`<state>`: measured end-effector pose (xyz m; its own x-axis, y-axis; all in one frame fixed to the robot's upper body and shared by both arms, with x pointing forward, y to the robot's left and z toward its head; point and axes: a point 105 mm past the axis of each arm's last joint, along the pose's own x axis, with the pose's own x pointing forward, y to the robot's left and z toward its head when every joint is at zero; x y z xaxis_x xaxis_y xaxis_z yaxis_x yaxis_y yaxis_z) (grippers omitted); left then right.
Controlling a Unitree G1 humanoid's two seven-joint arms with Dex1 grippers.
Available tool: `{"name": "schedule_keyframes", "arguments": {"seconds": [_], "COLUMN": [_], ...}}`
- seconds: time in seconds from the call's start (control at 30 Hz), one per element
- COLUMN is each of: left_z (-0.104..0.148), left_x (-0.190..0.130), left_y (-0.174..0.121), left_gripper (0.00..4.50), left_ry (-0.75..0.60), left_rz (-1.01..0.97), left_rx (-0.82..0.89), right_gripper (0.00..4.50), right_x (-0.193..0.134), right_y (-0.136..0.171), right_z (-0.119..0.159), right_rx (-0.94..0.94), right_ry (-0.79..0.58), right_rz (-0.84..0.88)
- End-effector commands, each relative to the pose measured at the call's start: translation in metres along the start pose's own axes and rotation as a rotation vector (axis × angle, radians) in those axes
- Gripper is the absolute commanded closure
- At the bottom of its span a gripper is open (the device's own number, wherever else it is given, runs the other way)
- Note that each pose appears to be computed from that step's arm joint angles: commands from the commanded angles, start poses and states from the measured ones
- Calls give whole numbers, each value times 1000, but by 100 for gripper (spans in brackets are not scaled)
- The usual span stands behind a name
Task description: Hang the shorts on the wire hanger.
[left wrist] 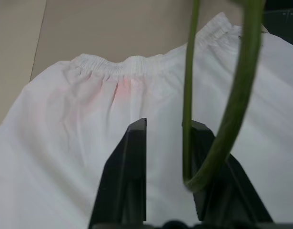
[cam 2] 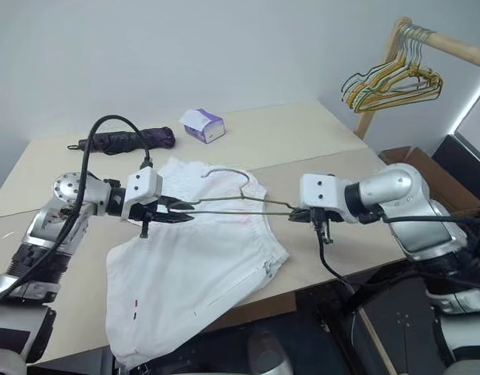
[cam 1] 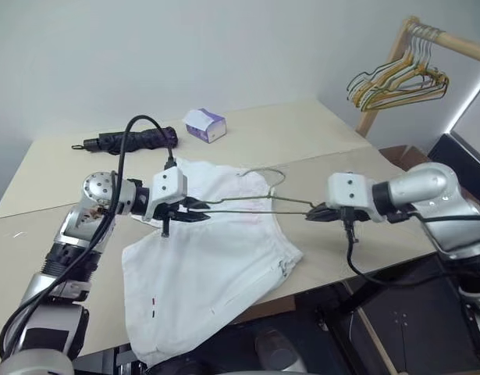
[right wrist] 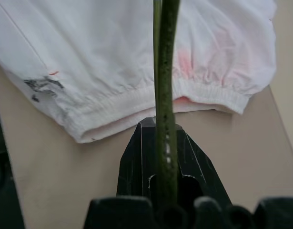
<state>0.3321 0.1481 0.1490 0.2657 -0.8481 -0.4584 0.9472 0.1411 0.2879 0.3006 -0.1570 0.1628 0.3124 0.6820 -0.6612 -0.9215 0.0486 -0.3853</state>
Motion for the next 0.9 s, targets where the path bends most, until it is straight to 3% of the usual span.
{"name": "schedule_keyframes", "arguments": {"seconds": [0.03, 0.27, 0.3, 0.43, 0.57, 0.7, 0.9], "left_z": [7, 12, 14, 24, 28, 26, 27], "left_x": [-19, -28, -28, -27, -29, -31, -31], "left_y": [22, 6, 4, -13, -26, -28, -30], "left_gripper": [221, 12, 2, 2, 2, 2, 2], "left_ry": [-51, -130, -155, -193, -187, -176, -171], "left_rz": [131, 136, 159, 139, 107, 111, 108], "left_rx": [-20, -65, -51, -48, -33, -45, -49], "right_gripper": [450, 450, 450, 450, 450, 450, 450], "right_x": [-15, -20, -20, -21, -21, -19, -12], "right_y": [13, 59, 65, 84, 94, 84, 75], "right_z": [-2, -63, -72, -109, -119, -111, -108], "right_rx": [132, 683, 762, 1138, 1430, 1496, 1496], "right_ry": [-38, -34, -26, 11, -9, -100, -126], "right_rz": [-22, -105, -119, -184, -135, -120, -95]}}
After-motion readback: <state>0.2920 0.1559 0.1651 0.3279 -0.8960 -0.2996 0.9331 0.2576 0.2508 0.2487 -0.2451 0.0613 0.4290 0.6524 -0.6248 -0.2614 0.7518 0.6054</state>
